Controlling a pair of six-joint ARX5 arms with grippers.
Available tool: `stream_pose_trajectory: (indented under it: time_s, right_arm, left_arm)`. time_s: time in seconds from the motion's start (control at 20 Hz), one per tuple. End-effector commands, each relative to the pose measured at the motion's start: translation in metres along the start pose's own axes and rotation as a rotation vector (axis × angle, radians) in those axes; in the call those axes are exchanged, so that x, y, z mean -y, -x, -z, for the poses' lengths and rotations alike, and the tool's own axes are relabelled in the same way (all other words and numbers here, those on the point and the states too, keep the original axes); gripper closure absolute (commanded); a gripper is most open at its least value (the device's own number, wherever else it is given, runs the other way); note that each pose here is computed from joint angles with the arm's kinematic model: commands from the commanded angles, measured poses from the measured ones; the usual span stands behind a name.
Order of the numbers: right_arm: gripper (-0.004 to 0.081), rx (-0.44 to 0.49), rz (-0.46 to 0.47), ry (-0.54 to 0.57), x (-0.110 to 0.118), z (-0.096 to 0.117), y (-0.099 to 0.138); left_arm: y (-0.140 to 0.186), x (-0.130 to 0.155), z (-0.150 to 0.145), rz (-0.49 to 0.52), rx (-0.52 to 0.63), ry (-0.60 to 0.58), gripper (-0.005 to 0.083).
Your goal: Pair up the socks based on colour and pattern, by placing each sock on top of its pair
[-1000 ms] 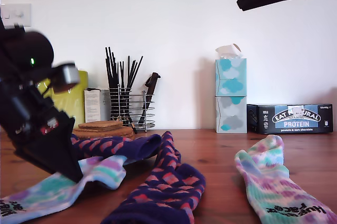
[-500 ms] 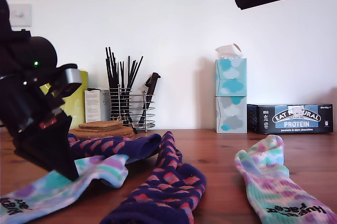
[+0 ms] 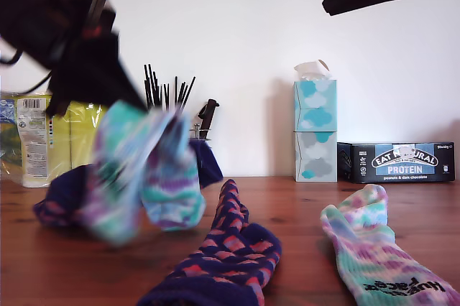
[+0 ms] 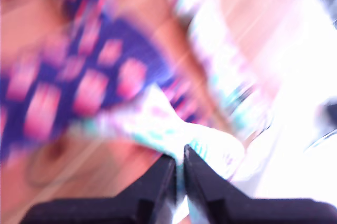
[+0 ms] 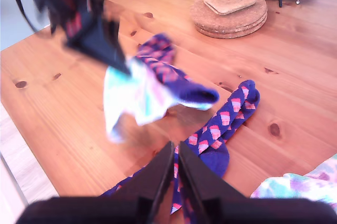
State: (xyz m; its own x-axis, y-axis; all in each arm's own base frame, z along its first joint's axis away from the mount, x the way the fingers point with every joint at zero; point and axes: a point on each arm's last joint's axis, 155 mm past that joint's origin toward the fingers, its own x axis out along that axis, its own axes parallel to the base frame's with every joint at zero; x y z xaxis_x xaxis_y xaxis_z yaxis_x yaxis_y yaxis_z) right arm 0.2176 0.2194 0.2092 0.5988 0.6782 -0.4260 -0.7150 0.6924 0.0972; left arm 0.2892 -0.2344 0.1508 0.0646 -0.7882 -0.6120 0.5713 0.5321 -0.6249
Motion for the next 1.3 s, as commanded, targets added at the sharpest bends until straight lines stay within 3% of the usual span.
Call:
stream_pose_trajectory:
  time_s: [0.0, 0.1, 0.3, 0.4, 0.45, 0.55, 0.6, 0.9, 1.25]
  right_arm:
    - [0.0783, 0.011, -0.003, 0.005, -0.001, -0.005, 0.001]
    - [0.0783, 0.010, -0.003, 0.004, -0.001, -0.004, 0.001]
    - [0.0781, 0.010, -0.012, 0.056, -0.003, -0.004, 0.001]
    - [0.0736, -0.004, -0.061, -0.021, -0.012, -0.001, 0.001]
    - [0.0671, 0.000, -0.080, -0.058, -0.015, -0.003, 0.001]
    - [0.0462, 0.040, -0.086, -0.155, -0.015, -0.014, 0.002]
    - [0.0431, 0.062, -0.086, -0.193, -0.013, -0.020, 0.001]
    - [0.0411, 0.082, -0.115, -0.287, -0.008, -0.030, -0.018]
    - [0.0412, 0.084, -0.100, -0.300, 0.002, -0.030, -0.043]
  left_arm:
    - [0.010, 0.015, -0.027, 0.022, 0.078, 0.018, 0.0797]
    - [0.016, 0.020, -0.056, 0.024, 0.163, 0.056, 0.0797]
    - [0.002, 0.041, -0.078, 0.089, 0.219, 0.106, 0.0797]
    - [-0.003, 0.060, -0.088, 0.131, 0.246, 0.080, 0.0797]
    - [-0.004, 0.068, -0.092, 0.146, 0.254, 0.081, 0.0797]
    - [-0.005, 0.080, -0.096, 0.166, 0.253, 0.076, 0.0797]
    - [-0.006, 0.086, -0.096, 0.176, 0.249, 0.078, 0.0797]
    - [-0.007, 0.127, -0.110, 0.267, 0.275, 0.053, 0.0797]
    - [-0.006, 0.155, -0.107, 0.352, 0.243, 0.040, 0.0797]
